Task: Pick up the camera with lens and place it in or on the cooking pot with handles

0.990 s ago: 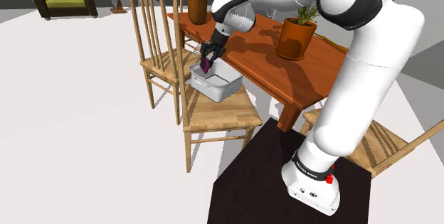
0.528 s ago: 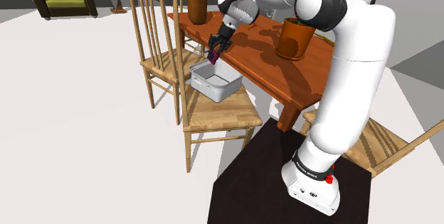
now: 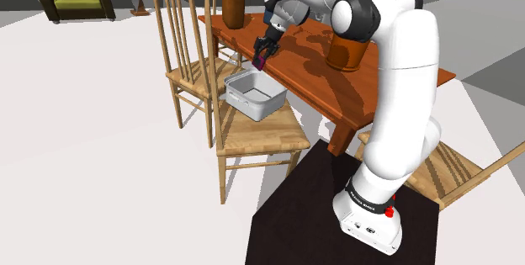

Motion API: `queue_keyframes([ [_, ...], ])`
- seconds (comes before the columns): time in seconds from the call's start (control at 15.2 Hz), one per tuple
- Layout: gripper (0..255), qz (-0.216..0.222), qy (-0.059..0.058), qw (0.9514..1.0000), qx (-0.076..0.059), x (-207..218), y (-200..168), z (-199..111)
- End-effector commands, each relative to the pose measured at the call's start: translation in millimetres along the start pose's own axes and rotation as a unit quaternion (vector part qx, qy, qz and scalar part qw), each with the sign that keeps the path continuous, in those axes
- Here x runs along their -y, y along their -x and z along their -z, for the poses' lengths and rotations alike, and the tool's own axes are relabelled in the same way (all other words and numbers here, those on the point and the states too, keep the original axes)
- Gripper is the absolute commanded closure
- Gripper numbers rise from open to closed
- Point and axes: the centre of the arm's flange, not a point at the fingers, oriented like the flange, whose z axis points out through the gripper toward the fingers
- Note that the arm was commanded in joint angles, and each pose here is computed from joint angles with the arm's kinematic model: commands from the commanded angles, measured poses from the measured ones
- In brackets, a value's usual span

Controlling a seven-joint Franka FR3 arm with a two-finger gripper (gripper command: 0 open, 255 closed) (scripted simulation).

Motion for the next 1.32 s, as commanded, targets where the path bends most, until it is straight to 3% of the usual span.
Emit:
queue_keyframes([
  [0.0,255,0.0,0.0,1.0,0.0,-4.4,0.0,-9.0],
  [0.86,255,0.0,0.0,1.0,0.0,-27.6,13.9,-72.1],
  [1.25,255,0.0,0.0,1.0,0.0,-27.8,14.0,-72.6],
])
